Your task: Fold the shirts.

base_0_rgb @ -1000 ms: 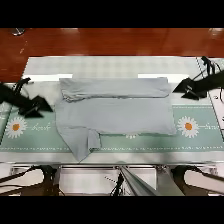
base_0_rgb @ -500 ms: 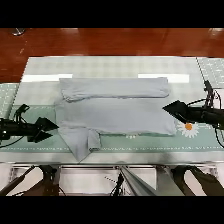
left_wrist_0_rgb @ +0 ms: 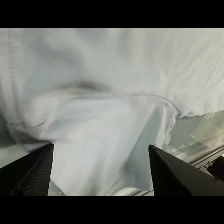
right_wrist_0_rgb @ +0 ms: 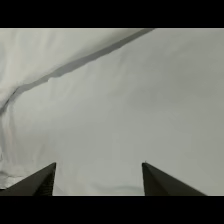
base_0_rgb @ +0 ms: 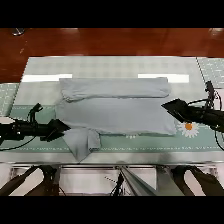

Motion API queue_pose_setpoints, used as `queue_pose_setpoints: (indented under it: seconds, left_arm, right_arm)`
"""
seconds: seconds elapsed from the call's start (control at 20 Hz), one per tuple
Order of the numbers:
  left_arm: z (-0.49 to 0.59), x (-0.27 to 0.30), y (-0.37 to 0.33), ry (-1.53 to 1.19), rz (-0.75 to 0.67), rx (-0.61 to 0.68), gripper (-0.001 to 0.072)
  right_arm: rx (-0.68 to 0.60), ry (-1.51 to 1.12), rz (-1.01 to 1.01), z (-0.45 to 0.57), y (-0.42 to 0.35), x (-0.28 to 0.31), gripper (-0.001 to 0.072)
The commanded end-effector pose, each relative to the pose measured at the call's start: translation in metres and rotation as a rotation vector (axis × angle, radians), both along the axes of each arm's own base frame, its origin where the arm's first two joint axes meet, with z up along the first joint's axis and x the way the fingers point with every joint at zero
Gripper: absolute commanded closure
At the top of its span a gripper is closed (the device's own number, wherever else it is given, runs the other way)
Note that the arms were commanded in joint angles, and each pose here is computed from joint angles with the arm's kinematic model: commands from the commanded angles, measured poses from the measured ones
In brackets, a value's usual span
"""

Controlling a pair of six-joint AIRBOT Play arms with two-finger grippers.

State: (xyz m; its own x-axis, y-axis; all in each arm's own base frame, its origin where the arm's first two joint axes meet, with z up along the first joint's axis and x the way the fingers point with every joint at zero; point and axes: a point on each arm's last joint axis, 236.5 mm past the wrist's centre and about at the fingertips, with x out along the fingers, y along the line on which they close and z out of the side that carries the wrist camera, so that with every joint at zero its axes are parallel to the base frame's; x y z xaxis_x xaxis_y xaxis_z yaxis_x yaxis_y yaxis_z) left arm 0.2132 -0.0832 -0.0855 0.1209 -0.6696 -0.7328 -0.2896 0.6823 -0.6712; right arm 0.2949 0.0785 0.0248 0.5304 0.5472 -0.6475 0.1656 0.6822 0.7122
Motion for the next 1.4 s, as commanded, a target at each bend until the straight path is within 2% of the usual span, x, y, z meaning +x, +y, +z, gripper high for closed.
queue_pose_setpoints:
  seconds: [0.0,0.1,0.25,0.55,1.05,1.35]
  left_arm:
    - [0.000,0.000,-0.008,-0.012,-0.033,-0.002,0.0007]
    - [0.010,0.003,0.000,-0.038,-0.034,-0.021,0.0007]
    - [0.010,0.010,0.021,-0.038,0.065,-0.023,0.0007]
    - [-0.017,-0.011,0.020,0.033,0.150,-0.019,0.0007]
    - [0.014,0.002,0.029,0.012,0.148,-0.079,0.0007]
    - [-0.001,-0.013,0.030,0.074,0.166,-0.052,0.0007]
  right_arm:
    - [0.013,-0.020,-0.038,0.004,-0.003,0.008,0.0091]
    - [0.015,-0.017,-0.034,0.004,-0.002,0.007,0.0091]
    - [0.007,-0.008,-0.023,0.002,-0.002,0.004,0.0091]
    - [-0.014,0.004,-0.010,-0.002,-0.003,0.000,0.0091]
    - [-0.017,0.011,-0.001,-0.004,-0.003,-0.002,0.0091]
    - [-0.043,0.020,0.008,-0.008,-0.006,-0.004,0.0091]
